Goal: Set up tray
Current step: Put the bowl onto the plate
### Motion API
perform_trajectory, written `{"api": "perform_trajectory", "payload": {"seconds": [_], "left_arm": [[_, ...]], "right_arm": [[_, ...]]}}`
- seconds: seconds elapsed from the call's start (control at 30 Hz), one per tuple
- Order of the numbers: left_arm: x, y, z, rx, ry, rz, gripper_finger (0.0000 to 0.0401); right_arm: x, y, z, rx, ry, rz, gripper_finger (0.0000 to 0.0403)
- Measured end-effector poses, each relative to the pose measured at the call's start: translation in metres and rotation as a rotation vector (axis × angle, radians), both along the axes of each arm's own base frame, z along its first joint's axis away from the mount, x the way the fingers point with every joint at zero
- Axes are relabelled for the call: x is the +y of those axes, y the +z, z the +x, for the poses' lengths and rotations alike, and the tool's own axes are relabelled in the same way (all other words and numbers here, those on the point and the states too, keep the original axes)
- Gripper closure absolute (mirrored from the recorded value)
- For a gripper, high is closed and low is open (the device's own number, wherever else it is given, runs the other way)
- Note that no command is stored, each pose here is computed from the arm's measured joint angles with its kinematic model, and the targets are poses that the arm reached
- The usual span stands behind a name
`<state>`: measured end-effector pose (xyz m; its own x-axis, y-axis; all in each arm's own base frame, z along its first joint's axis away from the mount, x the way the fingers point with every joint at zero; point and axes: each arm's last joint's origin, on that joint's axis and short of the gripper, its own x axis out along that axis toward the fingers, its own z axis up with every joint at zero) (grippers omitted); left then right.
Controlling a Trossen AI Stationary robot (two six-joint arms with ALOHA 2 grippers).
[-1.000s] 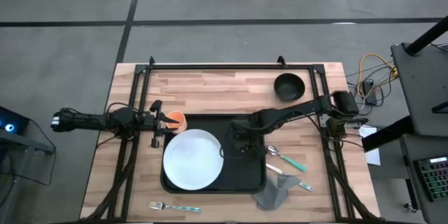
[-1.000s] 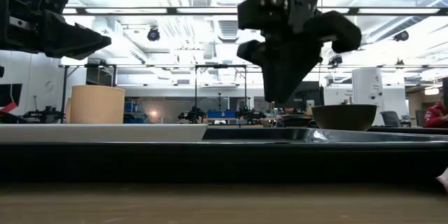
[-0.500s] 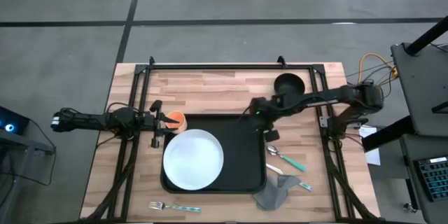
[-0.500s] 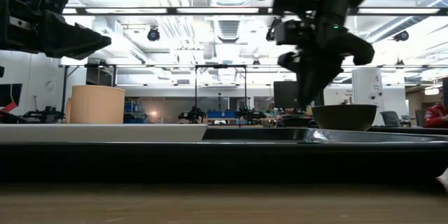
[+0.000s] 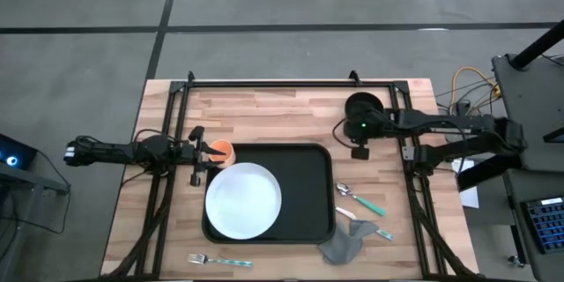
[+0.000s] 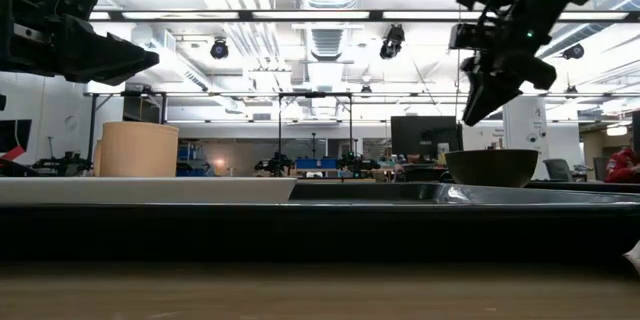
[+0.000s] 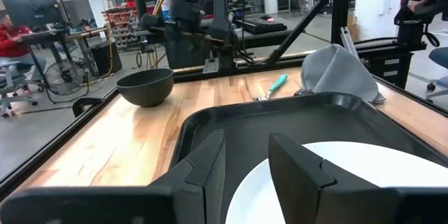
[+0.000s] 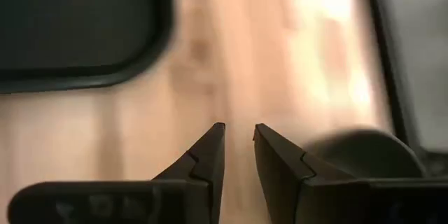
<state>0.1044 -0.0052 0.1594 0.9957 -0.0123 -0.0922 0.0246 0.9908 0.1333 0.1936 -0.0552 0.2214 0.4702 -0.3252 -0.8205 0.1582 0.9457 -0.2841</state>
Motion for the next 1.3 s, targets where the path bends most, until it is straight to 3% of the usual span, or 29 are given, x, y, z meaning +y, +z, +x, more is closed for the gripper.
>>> {"api": "perform_trajectory", "payload": {"seconds": [0.23,0.63,0.8,1.03,1.3], "left_arm": [[0.000,0.000,0.000,0.000,0.000,0.000,0.0308],[0.000,0.000,0.000,0.000,0.000,0.000,0.0308],[0.000,0.000,0.000,0.000,0.000,0.000,0.0308],[0.000,0.000,0.000,0.000,0.000,0.000,0.0308],[0.000,0.000,0.000,0.000,0.000,0.000,0.0308]], "right_arm": [[-0.001,-0.006,-0.014,-0.025,-0.077,-0.018,0.0333],[-0.029,-0.015,-0.020,-0.016,-0.335,0.009,0.0327],[-0.038,-0.025,-0.017,0.003,-0.326,0.082,0.0319],[-0.048,-0.041,-0.011,0.070,-0.325,0.097,0.0319],[-0.058,-0.053,-0.011,0.144,-0.323,0.105,0.0358]]}}
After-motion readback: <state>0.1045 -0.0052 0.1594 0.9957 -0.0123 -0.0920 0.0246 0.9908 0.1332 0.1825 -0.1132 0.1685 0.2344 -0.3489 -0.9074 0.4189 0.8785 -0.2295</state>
